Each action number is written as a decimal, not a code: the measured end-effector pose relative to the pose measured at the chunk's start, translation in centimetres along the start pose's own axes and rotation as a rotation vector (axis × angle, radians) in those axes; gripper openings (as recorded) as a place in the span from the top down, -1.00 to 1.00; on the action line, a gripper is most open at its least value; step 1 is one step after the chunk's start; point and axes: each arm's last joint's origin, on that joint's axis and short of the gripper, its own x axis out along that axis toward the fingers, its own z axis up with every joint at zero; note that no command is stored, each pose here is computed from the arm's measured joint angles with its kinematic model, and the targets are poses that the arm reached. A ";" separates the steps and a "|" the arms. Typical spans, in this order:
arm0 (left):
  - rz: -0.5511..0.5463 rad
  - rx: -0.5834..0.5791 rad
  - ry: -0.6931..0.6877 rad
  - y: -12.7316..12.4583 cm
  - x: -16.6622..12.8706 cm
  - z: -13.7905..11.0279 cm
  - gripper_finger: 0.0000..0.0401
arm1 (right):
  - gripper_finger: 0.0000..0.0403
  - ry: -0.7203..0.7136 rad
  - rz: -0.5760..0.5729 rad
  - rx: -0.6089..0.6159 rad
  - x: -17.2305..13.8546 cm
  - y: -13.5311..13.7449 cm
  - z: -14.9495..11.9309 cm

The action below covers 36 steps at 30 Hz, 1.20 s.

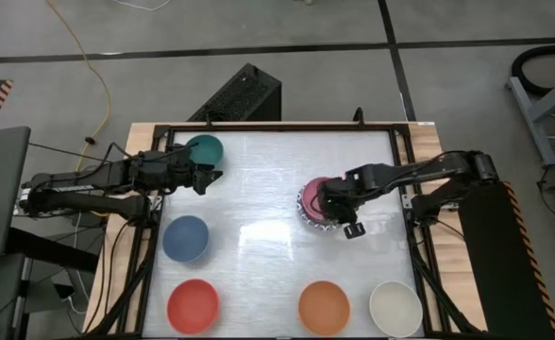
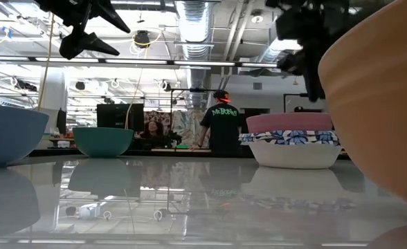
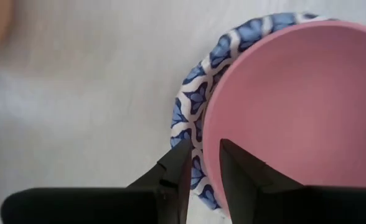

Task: Nest bowls inside each other
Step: Stack the gray bowl on top of the pink bowl

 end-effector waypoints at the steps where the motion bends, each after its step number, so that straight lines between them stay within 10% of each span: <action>1: 0.001 0.001 0.002 0.0 0.0 0.0 -0.31 | 0.48 -0.018 -0.003 0.023 -0.5 0.1 -0.1; 15: 0.001 0.002 0.002 0.0 0.0 0.0 -0.31 | 0.48 -0.044 0.069 0.714 -6.7 4.4 -4.5; 36: 0.000 -0.001 0.002 0.0 0.0 0.0 -0.31 | 0.06 0.126 0.059 0.995 -7.6 13.3 -7.6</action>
